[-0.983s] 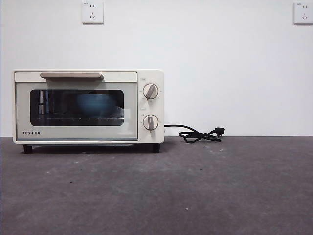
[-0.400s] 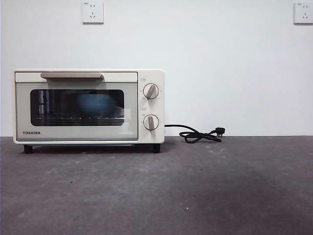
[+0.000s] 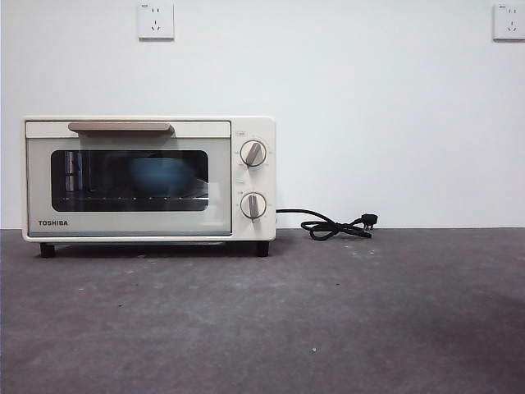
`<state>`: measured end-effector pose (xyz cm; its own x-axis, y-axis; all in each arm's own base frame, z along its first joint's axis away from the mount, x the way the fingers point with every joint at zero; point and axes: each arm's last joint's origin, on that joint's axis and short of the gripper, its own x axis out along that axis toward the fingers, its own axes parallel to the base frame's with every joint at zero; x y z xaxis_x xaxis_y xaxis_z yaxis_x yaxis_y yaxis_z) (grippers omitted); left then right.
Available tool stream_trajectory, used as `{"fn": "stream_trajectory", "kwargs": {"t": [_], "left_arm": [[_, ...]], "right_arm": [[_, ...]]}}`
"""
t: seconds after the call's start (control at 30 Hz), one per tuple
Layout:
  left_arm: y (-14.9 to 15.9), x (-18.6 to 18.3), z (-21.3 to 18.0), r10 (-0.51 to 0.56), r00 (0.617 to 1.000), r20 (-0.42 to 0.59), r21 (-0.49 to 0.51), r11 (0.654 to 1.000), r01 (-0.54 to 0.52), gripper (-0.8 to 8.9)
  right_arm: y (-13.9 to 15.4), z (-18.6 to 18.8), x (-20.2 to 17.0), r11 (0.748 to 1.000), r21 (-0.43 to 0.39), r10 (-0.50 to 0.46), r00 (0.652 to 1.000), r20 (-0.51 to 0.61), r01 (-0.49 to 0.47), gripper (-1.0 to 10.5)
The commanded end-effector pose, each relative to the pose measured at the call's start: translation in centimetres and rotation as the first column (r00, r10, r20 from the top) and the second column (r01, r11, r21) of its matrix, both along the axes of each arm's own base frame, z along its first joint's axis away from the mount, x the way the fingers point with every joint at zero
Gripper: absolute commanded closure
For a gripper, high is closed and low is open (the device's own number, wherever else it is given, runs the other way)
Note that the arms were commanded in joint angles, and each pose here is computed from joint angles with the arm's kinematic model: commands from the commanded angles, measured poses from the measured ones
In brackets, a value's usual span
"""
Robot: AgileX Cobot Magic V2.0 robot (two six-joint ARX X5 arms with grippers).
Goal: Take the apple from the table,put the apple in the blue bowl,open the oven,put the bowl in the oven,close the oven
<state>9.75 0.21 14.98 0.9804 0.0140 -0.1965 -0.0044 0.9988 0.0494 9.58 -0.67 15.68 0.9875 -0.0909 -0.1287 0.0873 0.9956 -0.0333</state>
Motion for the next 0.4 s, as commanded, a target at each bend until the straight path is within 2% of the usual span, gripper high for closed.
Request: {"fn": "stream_trajectory", "kwargs": {"t": [0.03,0.17,0.4], "left_arm": [[0.04,0.07,-0.34,0.004,1.0,-0.009,0.01,1.0,-0.004,8.17],[0.04,0.11,-0.42,0.004,1.0,-0.02,0.01,1.0,-0.003,8.17],[0.04,0.14,-0.48,0.004,1.0,-0.027,0.01,1.0,-0.004,8.17]], "right_arm": [[-0.05,-0.48,0.0,0.999,0.027,-0.021,0.999,-0.026,0.022,9.5],[-0.05,-0.68,-0.04,0.998,0.014,-0.053,0.997,-0.048,0.053,9.5],[0.22,-0.69,-0.03,1.0,0.014,-0.021,0.999,-0.049,0.022,9.5]]}}
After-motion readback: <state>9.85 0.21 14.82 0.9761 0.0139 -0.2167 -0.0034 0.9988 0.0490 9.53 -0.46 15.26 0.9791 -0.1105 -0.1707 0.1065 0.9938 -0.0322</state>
